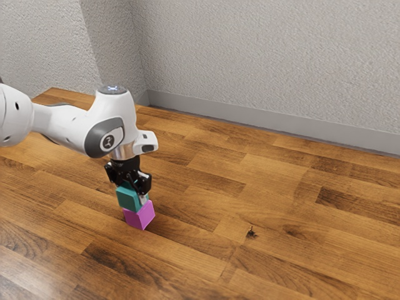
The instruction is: Pick up the blue block with one arm, and put the blue block on the pink block with one arm
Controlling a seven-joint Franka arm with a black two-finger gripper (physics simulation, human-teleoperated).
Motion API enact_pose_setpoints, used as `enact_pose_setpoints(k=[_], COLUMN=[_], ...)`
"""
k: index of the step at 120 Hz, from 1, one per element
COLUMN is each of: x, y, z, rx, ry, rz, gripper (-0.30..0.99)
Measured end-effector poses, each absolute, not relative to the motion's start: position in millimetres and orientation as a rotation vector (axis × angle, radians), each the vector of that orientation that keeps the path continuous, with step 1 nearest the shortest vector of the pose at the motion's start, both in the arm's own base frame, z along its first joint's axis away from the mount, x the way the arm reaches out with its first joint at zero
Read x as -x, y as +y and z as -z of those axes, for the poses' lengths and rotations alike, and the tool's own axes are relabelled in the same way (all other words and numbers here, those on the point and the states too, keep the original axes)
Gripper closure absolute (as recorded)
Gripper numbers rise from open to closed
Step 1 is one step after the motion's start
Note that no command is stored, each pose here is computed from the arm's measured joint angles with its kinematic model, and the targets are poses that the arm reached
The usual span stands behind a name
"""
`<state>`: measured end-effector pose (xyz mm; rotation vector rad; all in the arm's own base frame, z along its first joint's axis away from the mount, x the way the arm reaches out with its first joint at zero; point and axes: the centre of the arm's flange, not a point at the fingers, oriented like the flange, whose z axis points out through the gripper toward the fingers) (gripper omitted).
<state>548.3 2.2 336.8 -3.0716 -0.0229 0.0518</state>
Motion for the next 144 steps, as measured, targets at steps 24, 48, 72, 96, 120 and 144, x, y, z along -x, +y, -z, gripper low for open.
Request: enact_pose_setpoints(k=[24, 48, 72, 96, 120, 144], x=[-548.8, -549.4, -550.7, -550.9, -545.8, -542.8], y=[2.6, 1.7, -0.8, 0.0, 5.6, 9.6], z=[-330.6, -328.3, -328.8, -341.1, -399.7, -445.0], rx=[3.07, 3.074, 3.08, 3.084, 3.084, 3.078], ry=[-0.025, -0.023, -0.008, -0.002, -0.003, -0.006], rz=[-0.064, -0.061, -0.044, -0.005, 0.151, 0.24], gripper=[0.32, 0.26, 0.13, 0.07, 0.04, 0.03])
